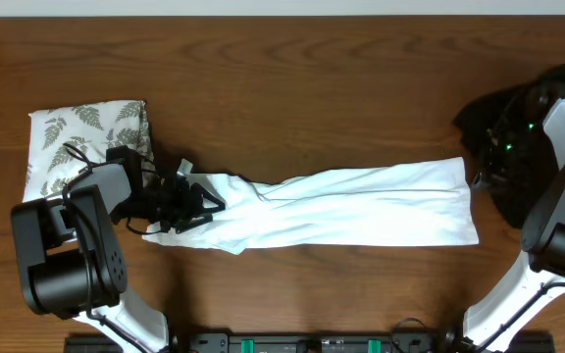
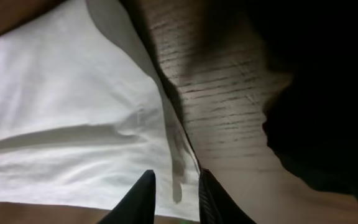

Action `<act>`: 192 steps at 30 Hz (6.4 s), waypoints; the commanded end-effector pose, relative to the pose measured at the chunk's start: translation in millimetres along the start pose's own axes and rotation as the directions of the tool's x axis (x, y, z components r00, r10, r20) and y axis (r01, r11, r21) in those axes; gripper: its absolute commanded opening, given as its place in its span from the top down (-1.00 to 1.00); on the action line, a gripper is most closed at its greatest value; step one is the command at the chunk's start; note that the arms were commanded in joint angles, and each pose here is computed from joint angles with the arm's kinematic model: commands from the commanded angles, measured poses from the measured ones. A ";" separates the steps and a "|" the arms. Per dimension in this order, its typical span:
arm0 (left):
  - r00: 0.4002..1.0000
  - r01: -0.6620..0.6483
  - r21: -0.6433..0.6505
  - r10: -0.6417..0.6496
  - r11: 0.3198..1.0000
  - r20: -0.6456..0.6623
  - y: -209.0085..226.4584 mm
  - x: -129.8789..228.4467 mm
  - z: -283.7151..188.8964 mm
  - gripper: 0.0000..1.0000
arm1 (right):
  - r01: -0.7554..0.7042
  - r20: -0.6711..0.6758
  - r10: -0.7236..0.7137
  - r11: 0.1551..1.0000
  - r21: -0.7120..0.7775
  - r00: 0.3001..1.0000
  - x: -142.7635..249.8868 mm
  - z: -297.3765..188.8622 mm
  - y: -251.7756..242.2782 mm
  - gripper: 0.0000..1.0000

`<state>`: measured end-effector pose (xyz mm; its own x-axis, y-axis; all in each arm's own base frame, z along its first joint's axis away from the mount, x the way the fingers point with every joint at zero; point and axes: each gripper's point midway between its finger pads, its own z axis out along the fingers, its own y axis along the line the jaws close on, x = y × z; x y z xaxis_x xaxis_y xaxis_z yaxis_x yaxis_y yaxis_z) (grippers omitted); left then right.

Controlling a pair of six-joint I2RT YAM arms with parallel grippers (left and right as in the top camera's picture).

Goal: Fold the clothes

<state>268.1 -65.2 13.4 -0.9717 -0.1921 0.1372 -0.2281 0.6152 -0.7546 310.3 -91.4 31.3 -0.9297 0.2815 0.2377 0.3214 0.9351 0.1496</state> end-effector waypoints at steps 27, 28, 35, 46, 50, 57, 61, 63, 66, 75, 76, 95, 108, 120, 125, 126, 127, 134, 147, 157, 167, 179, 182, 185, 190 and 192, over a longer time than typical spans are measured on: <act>0.999 0.024 -0.222 -0.029 0.975 -0.018 46.9 3.1 -1.0 -0.05 | -0.028 -0.060 0.021 0.994 -0.106 0.998 32.2 55.1 13.7 0.17; 0.999 0.025 -0.222 -0.029 0.975 -0.018 46.9 3.2 -1.0 -0.05 | -0.035 -0.059 0.029 0.994 -0.106 0.998 32.1 56.1 13.8 0.24; 0.999 0.027 -0.222 -0.032 0.975 -0.020 46.8 3.9 -1.0 -0.05 | -0.034 -0.046 0.029 0.994 -0.106 0.999 29.0 56.9 13.6 0.66; 1.000 0.024 -0.171 -0.026 0.985 -0.012 34.8 0.7 -2.2 -0.05 | -0.021 0.002 0.021 0.986 -0.164 1.000 17.3 55.8 23.6 0.97; 1.000 0.005 -0.158 -0.004 0.987 0.007 19.0 -5.0 -13.3 -0.07 | -0.015 0.020 0.019 0.985 -0.173 1.000 12.5 53.8 25.2 0.97; 0.991 -0.075 -0.121 0.088 0.990 0.104 -18.6 -14.2 -38.2 -0.99 | 0.006 0.100 0.011 0.986 -0.168 0.995 2.8 34.2 25.9 0.97; 0.977 -0.127 -0.132 0.147 0.983 0.154 -33.2 -15.9 -51.3 -0.96 | 0.019 0.189 0.012 0.987 -0.161 0.982 -3.8 10.6 24.3 0.98; 0.970 -0.146 -0.136 0.169 0.980 0.173 -38.7 -16.1 -56.1 -0.96 | -0.003 0.225 0.034 0.991 -0.137 0.974 -5.1 -1.5 19.2 0.98; 0.963 -0.165 -0.141 0.190 0.976 0.190 -44.2 -16.0 -60.8 -0.96 | -0.010 0.272 0.037 0.995 -0.103 0.962 -5.2 -17.9 13.5 0.97; 0.962 -0.166 -0.142 0.192 0.976 0.196 -45.8 -15.8 -62.2 -0.96 | -0.066 0.408 0.062 0.998 -0.006 0.911 -2.0 -65.0 -0.5 0.98; 0.962 -0.166 -0.142 0.192 0.976 0.195 -45.8 -15.7 -62.2 -0.96 | -0.068 0.419 0.060 0.998 0.004 0.906 -2.2 -69.9 -1.8 0.98; 0.962 -0.166 -0.142 0.192 0.976 0.196 -45.7 -15.8 -62.2 -0.96 | -0.006 0.431 -0.035 0.996 0.093 0.902 2.0 -111.5 11.9 0.98; 0.964 -0.156 -0.140 0.182 0.978 0.194 -45.6 -14.9 -62.0 -0.96 | 0.280 0.346 -0.340 0.936 0.213 0.874 22.2 -89.3 109.5 0.97; 0.965 -0.154 -0.139 0.179 0.978 0.191 -45.4 -14.1 -61.8 -0.96 | 0.472 0.244 -0.526 0.846 0.248 0.815 53.3 -60.9 171.5 0.97; 0.966 -0.152 -0.139 0.177 0.979 0.190 -45.3 -13.6 -61.7 -0.96 | 0.508 0.196 -0.557 0.824 0.253 0.807 59.6 -44.5 182.6 0.97; 0.966 -0.152 -0.139 0.177 0.979 0.190 -45.3 -13.6 -61.7 -0.96 | 0.515 0.184 -0.564 0.819 0.254 0.805 61.0 -40.7 184.2 0.98; 0.966 -0.152 -0.139 0.177 0.979 0.190 -45.3 -13.6 -61.7 -0.96 | 0.521 0.172 -0.568 0.815 0.255 0.805 62.2 -36.8 185.1 0.97; 0.966 -0.152 -0.139 0.177 0.979 0.190 -45.3 -13.6 -61.7 -0.96 | 0.558 0.101 -0.597 0.788 0.260 0.796 68.7 -12.7 192.2 0.97; 0.966 -0.152 -0.139 0.177 0.979 0.190 -45.3 -13.6 -61.7 -0.96 | 0.567 0.093 -0.604 0.782 0.259 0.792 67.6 -4.4 198.1 0.97; 0.966 -0.151 -0.139 0.176 0.979 0.189 -45.3 -13.5 -61.7 -0.96 | 0.575 0.118 -0.608 0.787 0.224 0.785 68.8 -2.3 210.8 0.98; 0.966 -0.150 -0.139 0.175 0.979 0.188 -45.3 -13.0 -61.6 -0.96 | 0.584 0.118 -0.617 0.780 0.226 0.778 70.4 -1.4 214.1 0.97; 0.966 -0.150 -0.139 0.175 0.979 0.188 -45.3 -13.0 -61.6 -0.96 | 0.584 0.118 -0.617 0.780 0.226 0.778 70.4 -1.4 214.1 0.97; 0.966 -0.150 -0.139 0.175 0.979 0.188 -45.3 -13.0 -61.6 -0.96 | 0.584 0.118 -0.617 0.780 0.226 0.778 70.5 -1.4 214.0 0.97; 0.966 -0.150 -0.139 0.175 0.979 0.188 -45.3 -13.0 -61.6 -0.96 | 0.584 0.118 -0.616 0.780 0.225 0.778 70.5 -1.4 214.1 0.98; 0.966 -0.150 -0.139 0.175 0.979 0.188 -45.3 -13.0 -61.6 -0.96 | 0.591 0.122 -0.624 0.775 0.223 0.772 71.2 -0.7 217.5 0.97; 0.966 -0.150 -0.139 0.175 0.979 0.188 -45.3 -13.1 -61.6 -0.96 | 0.601 0.124 -0.634 0.767 0.224 0.763 72.7 0.2 221.1 0.98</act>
<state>282.4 -46.5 78.4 -0.9722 -0.2117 -0.1002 -0.0899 0.7322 -0.6752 318.6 124.9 85.4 -0.9415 -0.3345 -0.0407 -0.3358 0.9415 0.0280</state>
